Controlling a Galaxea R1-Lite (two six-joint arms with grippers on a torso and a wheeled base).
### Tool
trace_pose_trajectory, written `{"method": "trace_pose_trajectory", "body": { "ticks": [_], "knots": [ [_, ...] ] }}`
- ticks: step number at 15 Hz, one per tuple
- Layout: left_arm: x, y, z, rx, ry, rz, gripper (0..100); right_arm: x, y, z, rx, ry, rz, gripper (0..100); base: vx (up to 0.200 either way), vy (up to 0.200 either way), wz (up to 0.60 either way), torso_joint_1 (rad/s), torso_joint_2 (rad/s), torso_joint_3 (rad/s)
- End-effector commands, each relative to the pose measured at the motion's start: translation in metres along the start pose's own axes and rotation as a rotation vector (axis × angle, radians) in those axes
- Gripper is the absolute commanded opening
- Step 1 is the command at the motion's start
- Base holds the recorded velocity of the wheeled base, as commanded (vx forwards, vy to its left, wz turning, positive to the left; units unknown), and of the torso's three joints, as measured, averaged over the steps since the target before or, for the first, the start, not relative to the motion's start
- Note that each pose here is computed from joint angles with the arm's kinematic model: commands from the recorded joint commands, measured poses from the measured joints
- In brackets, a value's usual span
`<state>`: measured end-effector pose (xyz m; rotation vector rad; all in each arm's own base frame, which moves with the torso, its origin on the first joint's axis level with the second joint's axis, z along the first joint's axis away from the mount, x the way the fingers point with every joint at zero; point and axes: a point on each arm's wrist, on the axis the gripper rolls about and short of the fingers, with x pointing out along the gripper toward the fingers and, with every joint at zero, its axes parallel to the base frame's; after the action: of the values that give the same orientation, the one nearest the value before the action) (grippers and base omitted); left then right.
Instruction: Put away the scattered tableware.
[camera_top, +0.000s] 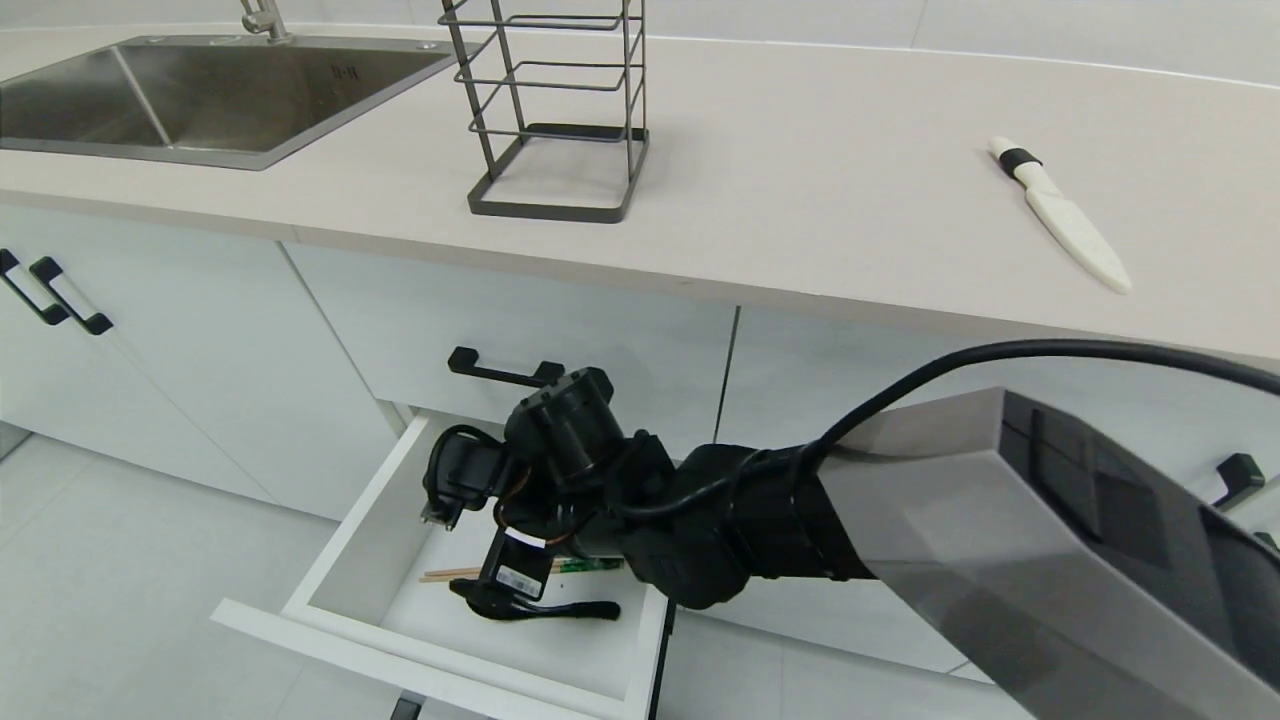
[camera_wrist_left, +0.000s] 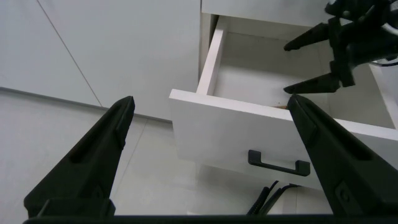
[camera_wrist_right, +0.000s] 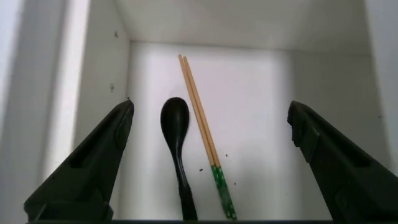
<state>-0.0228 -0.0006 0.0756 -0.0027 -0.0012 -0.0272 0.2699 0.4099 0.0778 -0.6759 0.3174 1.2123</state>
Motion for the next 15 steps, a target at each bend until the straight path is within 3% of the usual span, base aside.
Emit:
{"method": "trace_pose_trajectory", "body": {
  "ticks": [1, 3, 10, 15],
  "knots": [
    [0.000, 0.000, 0.000, 0.000, 0.001, 0.000, 100, -0.024, 0.002, 0.020, -0.013, -0.043, -0.008, 100, 0.000, 0.000, 0.00, 0.000, 0.00, 0.000],
    [0.000, 0.000, 0.000, 0.000, 0.001, 0.000, 100, -0.057, 0.010, 0.027, 0.032, -0.071, -0.020, 100, 0.000, 0.000, 0.00, 0.000, 0.00, 0.000],
    [0.000, 0.000, 0.000, 0.000, 0.001, 0.000, 100, -0.078, 0.012, 0.012, 0.074, -0.060, -0.057, 100, 0.000, 0.000, 0.00, 0.000, 0.00, 0.000],
    [0.000, 0.000, 0.000, 0.000, 0.001, 0.000, 100, -0.136, 0.027, -0.011, 0.129, 0.015, -0.073, 100, 0.000, 0.000, 0.00, 0.000, 0.00, 0.000]
  ]
}}
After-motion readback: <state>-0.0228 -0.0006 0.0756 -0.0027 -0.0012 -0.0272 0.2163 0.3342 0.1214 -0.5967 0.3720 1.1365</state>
